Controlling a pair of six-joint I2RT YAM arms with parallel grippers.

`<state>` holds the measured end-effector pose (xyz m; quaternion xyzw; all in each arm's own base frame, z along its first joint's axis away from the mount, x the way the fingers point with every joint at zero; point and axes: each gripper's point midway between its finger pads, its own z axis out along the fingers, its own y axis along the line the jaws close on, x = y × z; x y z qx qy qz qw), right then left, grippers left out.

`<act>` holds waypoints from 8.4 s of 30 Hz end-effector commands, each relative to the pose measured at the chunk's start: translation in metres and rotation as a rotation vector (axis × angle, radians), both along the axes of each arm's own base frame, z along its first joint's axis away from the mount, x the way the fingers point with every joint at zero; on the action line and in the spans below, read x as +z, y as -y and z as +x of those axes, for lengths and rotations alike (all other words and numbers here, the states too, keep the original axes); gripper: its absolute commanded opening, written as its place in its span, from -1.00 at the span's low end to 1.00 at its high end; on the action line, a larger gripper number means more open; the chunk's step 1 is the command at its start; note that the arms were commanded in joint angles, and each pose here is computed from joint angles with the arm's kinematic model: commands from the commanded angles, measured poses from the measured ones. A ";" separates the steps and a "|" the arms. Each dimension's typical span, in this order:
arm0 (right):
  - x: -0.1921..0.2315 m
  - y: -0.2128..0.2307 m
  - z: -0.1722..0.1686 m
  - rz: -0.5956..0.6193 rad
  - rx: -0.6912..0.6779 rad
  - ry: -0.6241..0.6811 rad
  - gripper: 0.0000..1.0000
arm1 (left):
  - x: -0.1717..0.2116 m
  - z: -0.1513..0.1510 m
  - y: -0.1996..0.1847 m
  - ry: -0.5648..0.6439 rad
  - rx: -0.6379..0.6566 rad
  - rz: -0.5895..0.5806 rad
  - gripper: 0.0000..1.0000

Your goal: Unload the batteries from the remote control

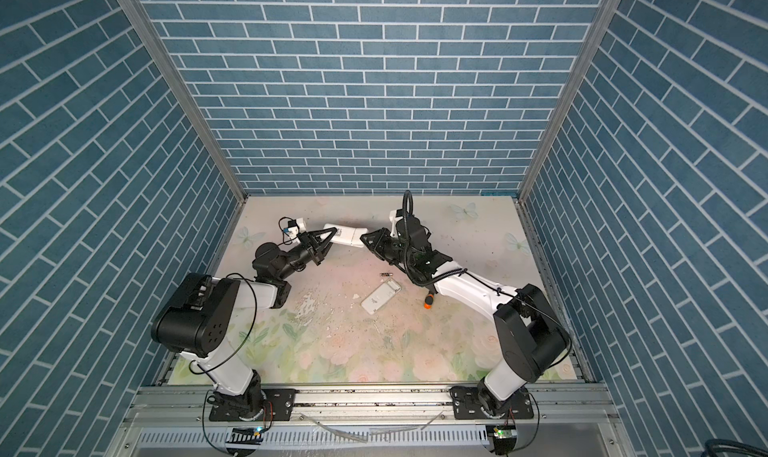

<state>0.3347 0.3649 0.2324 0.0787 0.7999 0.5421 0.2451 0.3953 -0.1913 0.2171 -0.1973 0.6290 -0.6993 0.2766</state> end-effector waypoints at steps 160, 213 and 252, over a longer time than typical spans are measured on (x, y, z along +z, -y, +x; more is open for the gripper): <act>-0.041 0.033 0.014 -0.751 0.130 0.100 -0.19 | -0.208 -0.246 -0.110 -0.501 0.141 0.870 0.11; -0.212 -0.065 -0.201 -0.774 0.379 -0.160 -1.00 | -0.164 -0.160 -0.090 -0.328 0.022 1.079 0.09; -0.182 -0.084 -0.139 -0.687 0.336 -0.110 -1.00 | -0.173 -0.193 -0.080 -0.297 -0.118 1.158 0.45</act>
